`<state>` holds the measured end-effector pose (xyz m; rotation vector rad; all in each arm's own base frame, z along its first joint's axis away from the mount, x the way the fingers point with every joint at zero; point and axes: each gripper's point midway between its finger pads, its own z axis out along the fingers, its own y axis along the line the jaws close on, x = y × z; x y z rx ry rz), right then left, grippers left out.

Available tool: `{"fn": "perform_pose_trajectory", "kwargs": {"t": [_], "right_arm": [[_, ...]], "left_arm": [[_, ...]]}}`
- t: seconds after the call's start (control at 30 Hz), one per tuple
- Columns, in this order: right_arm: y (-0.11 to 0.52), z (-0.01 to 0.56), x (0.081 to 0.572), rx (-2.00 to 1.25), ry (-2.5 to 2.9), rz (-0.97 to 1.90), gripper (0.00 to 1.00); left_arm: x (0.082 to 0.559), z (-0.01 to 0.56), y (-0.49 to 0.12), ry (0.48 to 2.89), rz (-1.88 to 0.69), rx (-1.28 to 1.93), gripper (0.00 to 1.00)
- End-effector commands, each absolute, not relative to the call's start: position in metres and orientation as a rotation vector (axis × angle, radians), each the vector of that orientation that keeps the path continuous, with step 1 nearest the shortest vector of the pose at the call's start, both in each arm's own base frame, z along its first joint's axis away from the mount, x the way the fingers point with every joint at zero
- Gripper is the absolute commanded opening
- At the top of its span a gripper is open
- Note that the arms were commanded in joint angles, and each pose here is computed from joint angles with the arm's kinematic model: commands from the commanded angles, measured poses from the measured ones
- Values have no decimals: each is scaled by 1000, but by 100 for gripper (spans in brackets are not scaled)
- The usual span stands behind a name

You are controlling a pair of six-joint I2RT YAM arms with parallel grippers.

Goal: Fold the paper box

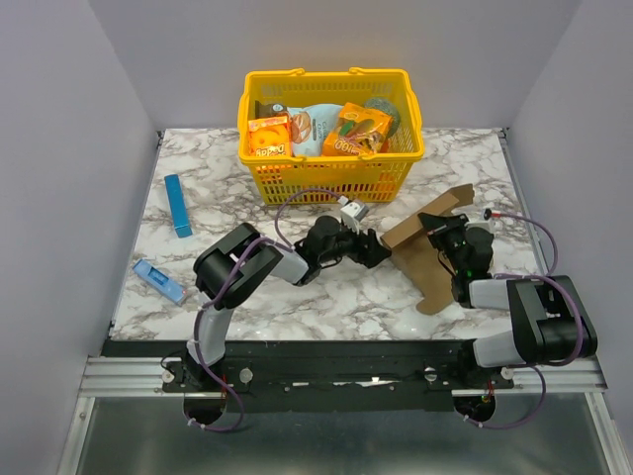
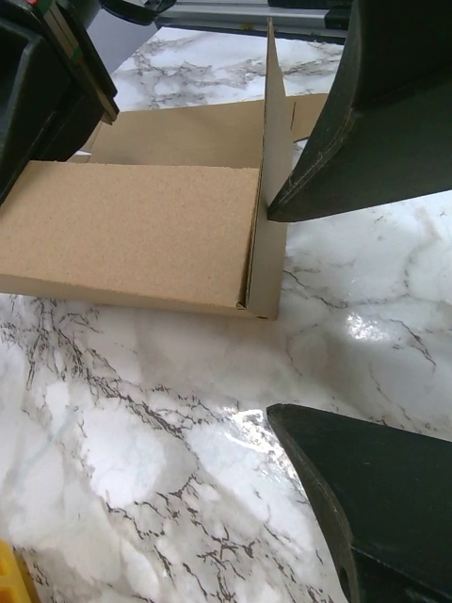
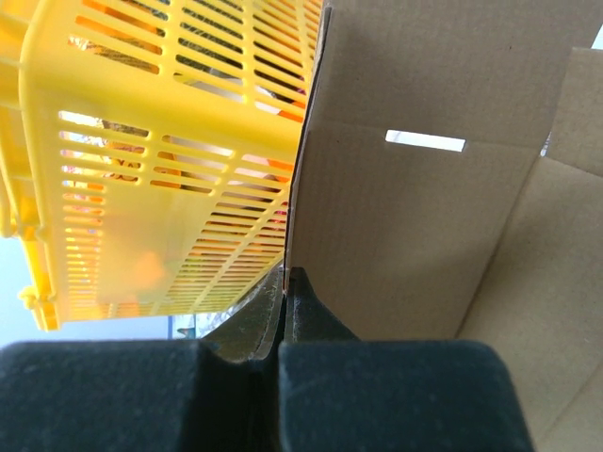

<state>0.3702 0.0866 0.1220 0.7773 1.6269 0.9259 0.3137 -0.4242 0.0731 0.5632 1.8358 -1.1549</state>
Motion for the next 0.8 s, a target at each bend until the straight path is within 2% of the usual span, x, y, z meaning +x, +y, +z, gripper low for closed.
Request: {"fn": "perform_pose_trajectory", "kwargs": {"t": [0.0,0.5,0.77], "right_arm": [[91,78,349,811,1777,881,4],[84,70,343,868,1781,841,4],[82,80,337,827,1711,863,4]], "left_arm": [[312,99,-443,1723,-1199,531,88],[294,92,-448,1777,-1220,423,99],[288,81,-439,1775,-1064,543,96]]}}
